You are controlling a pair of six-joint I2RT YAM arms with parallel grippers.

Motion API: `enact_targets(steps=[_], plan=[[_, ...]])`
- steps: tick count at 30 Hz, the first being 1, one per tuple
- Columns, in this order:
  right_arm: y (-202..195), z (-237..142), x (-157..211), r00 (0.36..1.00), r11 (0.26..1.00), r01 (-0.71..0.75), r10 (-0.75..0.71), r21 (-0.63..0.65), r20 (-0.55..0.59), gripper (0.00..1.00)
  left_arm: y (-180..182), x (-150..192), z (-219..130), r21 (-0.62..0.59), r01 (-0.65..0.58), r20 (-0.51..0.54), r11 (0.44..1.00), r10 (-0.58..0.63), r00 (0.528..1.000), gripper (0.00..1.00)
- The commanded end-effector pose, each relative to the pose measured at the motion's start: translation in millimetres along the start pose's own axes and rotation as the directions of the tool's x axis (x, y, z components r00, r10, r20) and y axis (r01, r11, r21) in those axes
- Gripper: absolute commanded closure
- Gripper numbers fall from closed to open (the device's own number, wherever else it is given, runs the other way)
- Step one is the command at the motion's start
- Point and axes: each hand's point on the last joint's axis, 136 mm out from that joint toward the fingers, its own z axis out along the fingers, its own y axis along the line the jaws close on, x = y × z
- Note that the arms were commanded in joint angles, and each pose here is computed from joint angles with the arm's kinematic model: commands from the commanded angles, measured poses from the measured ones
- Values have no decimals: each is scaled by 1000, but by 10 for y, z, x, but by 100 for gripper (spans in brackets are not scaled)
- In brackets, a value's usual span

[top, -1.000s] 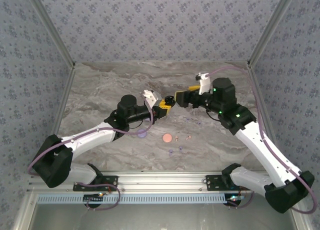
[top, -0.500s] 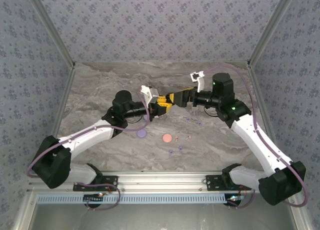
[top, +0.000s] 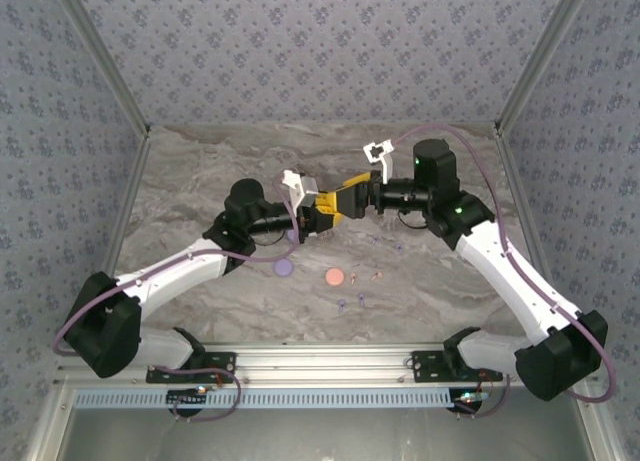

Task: Insert the wireless bluetooth earbuds into the charging case

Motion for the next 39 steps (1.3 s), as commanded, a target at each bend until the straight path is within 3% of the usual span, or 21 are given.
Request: enact_targets(steps=[1,11,16,22,28,33,39], plan=[[254,-111,-70,997,996,70,-69,-47,21,0,-29,-246,-8,13,-51,41,999,50,998,100],[230,-222,84,998,998,59,-59,12,21,0,5,-219,22,6,-38,38,999,37,999,100],[-12,-352,-18,994,973,90,-102,213,48,0,41,-181,17,-10,-27,23,1000,27,999,100],[-459,-844,-195,966,828,80,-202,554,163,0,324,-117,-91,-124,91,46,988,-86,995,100],[-785,-1143,-58,927,783,-77,-172,617,334,0,906,119,-367,-292,266,60,919,-260,964,100],[-1108,-1051,206,880,794,-309,30,524,473,0,1521,465,-700,-391,458,44,799,-481,876,100],[-1292,-811,409,876,799,-386,161,461,454,0,2044,1176,-1005,-474,690,-25,547,-792,610,100]])
